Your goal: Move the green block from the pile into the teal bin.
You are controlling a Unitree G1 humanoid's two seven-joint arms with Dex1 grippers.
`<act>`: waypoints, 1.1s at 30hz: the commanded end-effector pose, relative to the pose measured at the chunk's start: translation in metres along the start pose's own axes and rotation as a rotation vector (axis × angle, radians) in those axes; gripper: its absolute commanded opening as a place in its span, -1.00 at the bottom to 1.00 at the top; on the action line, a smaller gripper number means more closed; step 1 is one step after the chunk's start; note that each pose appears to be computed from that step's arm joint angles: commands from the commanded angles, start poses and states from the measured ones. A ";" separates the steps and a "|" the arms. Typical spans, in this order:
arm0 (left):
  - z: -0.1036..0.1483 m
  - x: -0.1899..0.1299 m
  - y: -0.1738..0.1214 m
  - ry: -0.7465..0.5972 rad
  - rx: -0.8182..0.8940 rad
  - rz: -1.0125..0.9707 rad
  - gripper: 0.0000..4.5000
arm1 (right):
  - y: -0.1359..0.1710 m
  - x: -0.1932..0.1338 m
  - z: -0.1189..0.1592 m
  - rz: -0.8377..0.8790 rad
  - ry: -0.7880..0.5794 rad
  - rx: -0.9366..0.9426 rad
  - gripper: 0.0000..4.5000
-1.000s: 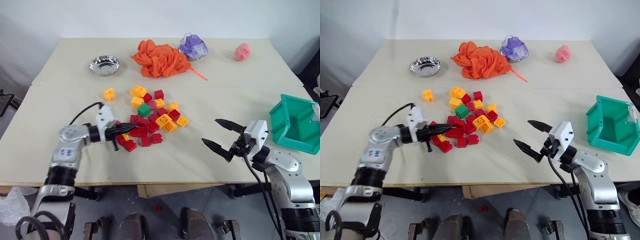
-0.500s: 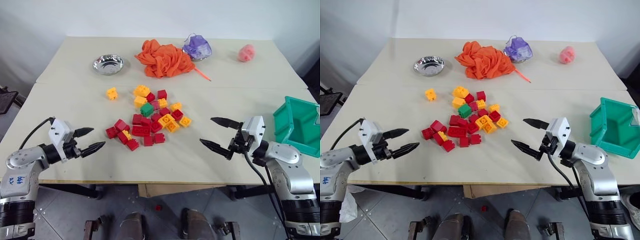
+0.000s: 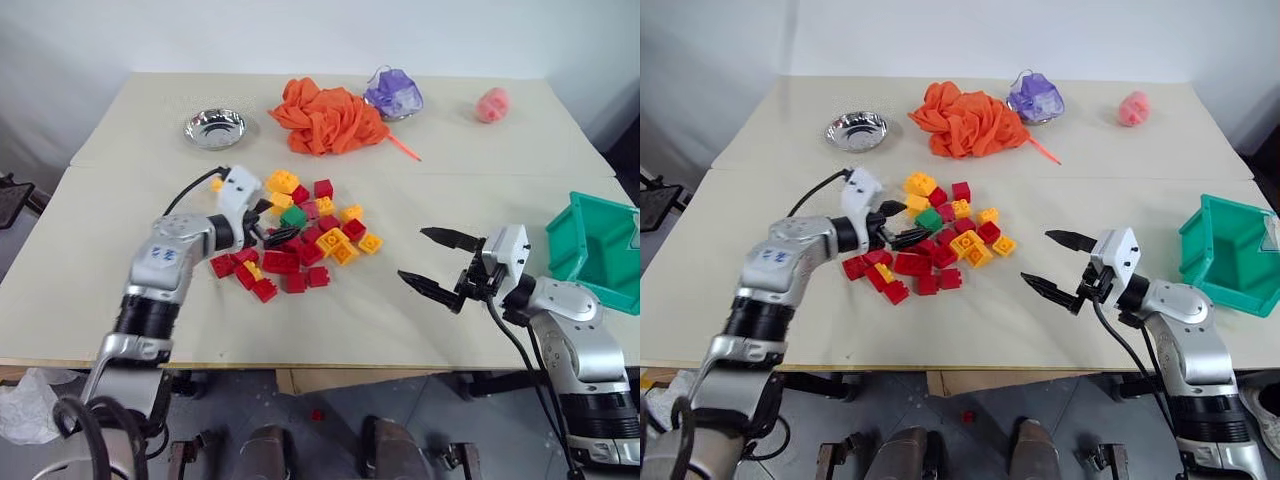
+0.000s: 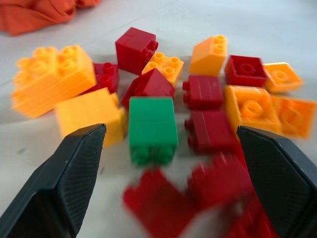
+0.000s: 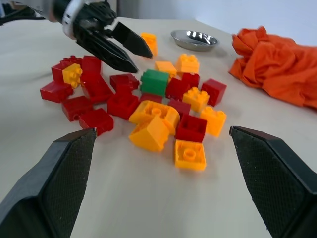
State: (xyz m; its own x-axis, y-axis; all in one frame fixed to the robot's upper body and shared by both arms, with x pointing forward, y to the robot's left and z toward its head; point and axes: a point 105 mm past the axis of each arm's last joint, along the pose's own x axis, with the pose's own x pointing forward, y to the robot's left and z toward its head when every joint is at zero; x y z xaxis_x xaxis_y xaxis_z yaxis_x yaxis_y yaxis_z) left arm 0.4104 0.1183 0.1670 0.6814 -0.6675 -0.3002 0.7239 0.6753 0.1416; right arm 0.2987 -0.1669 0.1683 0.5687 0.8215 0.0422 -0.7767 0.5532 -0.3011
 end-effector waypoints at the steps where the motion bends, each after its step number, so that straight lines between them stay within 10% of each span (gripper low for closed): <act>1: 0.003 0.011 0.007 0.027 0.037 0.041 1.00 | 0.004 -0.003 0.013 -0.028 -0.042 -0.026 1.00; 8: -0.003 0.029 0.008 0.078 0.021 0.065 1.00 | 0.010 -0.007 0.012 -0.068 -0.044 -0.011 1.00; 19: -0.009 0.018 0.022 0.136 0.044 0.068 -0.31 | 0.010 -0.020 0.013 -0.064 -0.014 -0.027 1.00; 27: 0.042 0.015 0.008 -0.088 0.148 -0.094 -0.33 | -0.005 -0.035 0.023 -0.104 0.009 -0.075 1.00; 33: 0.091 0.022 -0.066 -0.216 0.369 -0.494 -0.33 | -0.021 -0.068 0.035 -0.281 0.004 -0.084 1.00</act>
State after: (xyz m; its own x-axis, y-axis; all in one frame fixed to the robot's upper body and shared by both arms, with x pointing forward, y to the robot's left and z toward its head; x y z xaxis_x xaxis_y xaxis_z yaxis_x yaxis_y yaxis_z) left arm 0.4029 0.0584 0.2264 0.3634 -0.9023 -0.2321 0.9068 0.2854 0.3103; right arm 0.2727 -0.2192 0.1857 0.7334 0.6757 0.0743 -0.6232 0.7120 -0.3234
